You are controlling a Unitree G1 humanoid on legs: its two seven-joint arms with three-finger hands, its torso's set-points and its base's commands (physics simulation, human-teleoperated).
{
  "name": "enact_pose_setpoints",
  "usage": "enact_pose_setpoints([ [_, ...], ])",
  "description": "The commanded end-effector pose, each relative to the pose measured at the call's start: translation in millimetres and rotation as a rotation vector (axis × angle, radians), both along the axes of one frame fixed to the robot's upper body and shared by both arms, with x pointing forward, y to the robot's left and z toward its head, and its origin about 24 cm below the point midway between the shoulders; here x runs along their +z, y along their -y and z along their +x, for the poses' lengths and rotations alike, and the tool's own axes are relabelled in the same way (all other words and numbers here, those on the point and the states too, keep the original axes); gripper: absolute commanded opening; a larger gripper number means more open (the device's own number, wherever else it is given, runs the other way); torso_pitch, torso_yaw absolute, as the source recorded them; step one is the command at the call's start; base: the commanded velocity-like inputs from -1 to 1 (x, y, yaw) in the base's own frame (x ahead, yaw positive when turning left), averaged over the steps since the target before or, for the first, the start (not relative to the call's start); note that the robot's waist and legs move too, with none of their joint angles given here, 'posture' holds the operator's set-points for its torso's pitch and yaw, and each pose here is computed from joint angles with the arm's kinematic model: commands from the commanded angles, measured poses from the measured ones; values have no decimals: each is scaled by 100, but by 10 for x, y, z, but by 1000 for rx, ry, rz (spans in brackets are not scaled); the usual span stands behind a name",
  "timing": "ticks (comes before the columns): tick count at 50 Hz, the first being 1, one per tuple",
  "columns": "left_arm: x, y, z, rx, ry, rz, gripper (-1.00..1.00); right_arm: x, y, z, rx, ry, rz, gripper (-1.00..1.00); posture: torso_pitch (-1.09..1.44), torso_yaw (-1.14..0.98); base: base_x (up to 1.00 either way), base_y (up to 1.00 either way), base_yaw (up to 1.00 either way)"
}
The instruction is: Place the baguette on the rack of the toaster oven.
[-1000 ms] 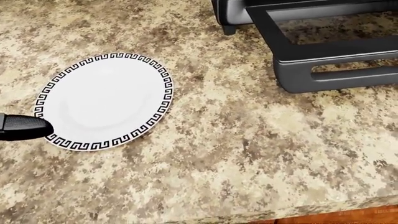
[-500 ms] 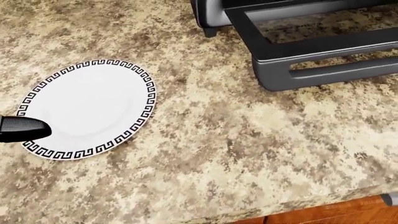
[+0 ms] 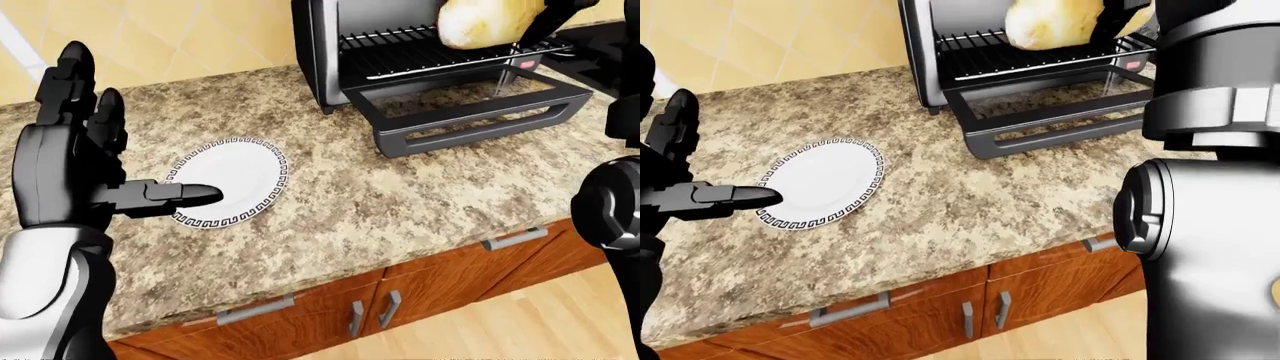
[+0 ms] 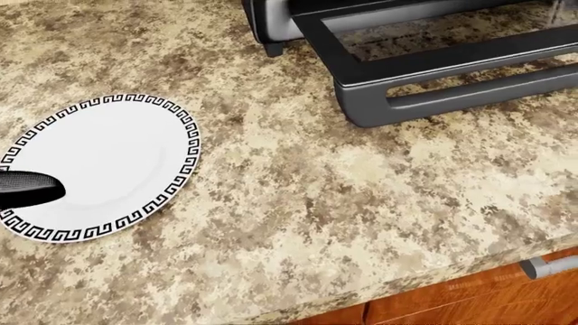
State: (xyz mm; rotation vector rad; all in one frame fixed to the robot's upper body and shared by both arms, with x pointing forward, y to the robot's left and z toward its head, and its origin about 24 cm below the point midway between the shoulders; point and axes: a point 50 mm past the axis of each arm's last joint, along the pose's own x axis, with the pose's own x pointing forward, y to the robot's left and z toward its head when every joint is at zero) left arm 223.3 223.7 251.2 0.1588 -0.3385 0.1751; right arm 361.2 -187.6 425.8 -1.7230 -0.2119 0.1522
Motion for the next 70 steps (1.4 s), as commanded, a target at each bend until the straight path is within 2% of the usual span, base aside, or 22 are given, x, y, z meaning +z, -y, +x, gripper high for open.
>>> enact_pose_setpoints([
  [1,104,16,-42,1,69,23,100,222,-31,-118,21,111,12,-100,0,-22,0,0,0],
  [18,117,21,-17,0,69,21,100,157,-102,36,38,140,27,-100,0,-22,0,0,0],
  [33,72,7,-21,5,64,19,100,96,-247,133,66,135,42,-100,0,-22,0,0,0],
  [44,55,2,-31,5,61,18,100,23,-297,202,66,136,67,-100,0,-22,0,0,0],
  [45,58,-4,-36,6,63,18,100,33,-287,204,50,150,61,-100,0,-22,0,0,0],
  [70,41,-17,-33,11,58,20,100,-64,-403,302,58,194,90,-100,0,-22,0,0,0],
])
